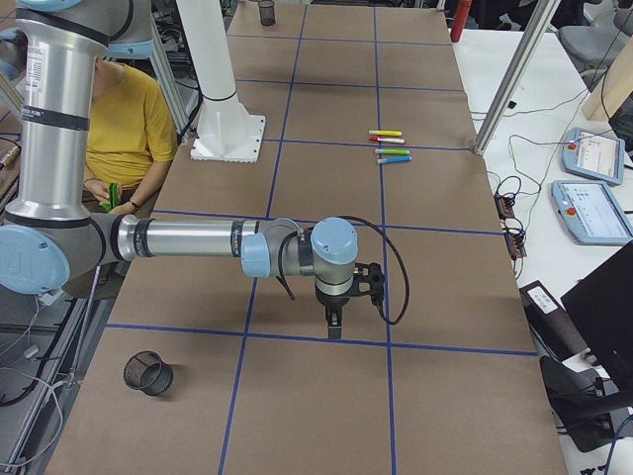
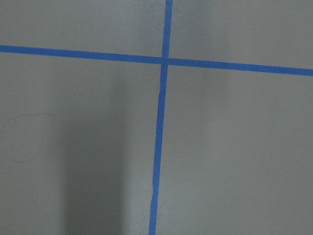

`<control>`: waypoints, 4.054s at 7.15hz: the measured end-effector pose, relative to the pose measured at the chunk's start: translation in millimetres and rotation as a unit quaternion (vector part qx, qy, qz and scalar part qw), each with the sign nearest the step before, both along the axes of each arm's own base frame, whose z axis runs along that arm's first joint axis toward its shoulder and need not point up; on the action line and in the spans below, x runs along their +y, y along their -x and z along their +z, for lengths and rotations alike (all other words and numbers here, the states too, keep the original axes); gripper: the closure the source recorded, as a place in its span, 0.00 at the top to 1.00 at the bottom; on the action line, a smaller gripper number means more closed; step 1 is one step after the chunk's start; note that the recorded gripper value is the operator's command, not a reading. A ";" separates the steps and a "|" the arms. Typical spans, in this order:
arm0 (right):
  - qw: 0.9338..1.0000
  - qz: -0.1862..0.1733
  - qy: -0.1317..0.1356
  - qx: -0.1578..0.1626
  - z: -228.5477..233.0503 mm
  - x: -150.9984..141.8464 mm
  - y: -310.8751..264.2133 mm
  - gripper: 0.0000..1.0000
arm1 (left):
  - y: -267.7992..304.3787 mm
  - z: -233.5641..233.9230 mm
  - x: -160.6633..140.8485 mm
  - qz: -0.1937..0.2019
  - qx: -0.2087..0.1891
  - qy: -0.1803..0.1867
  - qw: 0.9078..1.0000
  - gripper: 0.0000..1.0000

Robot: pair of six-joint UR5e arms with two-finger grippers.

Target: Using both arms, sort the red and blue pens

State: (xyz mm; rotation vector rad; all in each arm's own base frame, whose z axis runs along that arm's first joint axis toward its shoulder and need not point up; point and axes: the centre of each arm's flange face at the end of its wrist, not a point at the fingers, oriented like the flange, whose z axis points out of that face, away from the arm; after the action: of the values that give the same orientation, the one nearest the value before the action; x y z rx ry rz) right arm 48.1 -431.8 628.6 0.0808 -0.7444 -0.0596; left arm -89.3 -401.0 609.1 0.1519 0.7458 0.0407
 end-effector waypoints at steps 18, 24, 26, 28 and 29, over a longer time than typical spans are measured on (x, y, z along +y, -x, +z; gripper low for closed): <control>0.994 -0.004 -0.085 -0.071 -106.8 -85.3 84.6 0.99 | -492.0 -392.5 -130.7 0.033 0.092 0.038 0.994 0.99; 0.994 -0.005 -0.081 -0.070 -103.0 -85.0 86.5 0.99 | -670.8 -435.1 -192.4 0.064 0.078 0.065 0.993 0.56; 0.994 -0.007 -0.080 -0.070 -102.4 -85.0 88.0 0.99 | -689.0 -429.8 -198.5 0.068 0.074 0.067 0.993 0.53; 0.994 -0.008 -0.080 -0.070 -102.1 -84.9 89.8 0.99 | -698.0 -418.8 -202.6 0.069 0.072 0.069 0.993 0.52; 0.994 -0.009 -0.080 -0.070 -102.2 -84.9 90.0 0.99 | -700.6 -415.0 -202.6 0.069 0.070 0.071 0.993 0.51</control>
State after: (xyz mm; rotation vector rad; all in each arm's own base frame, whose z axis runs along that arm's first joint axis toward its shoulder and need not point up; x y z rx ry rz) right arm -41.9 -516.7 526.4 0.2340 -0.8795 -0.1312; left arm 611.3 -603.6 194.1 -0.0335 0.8964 0.1100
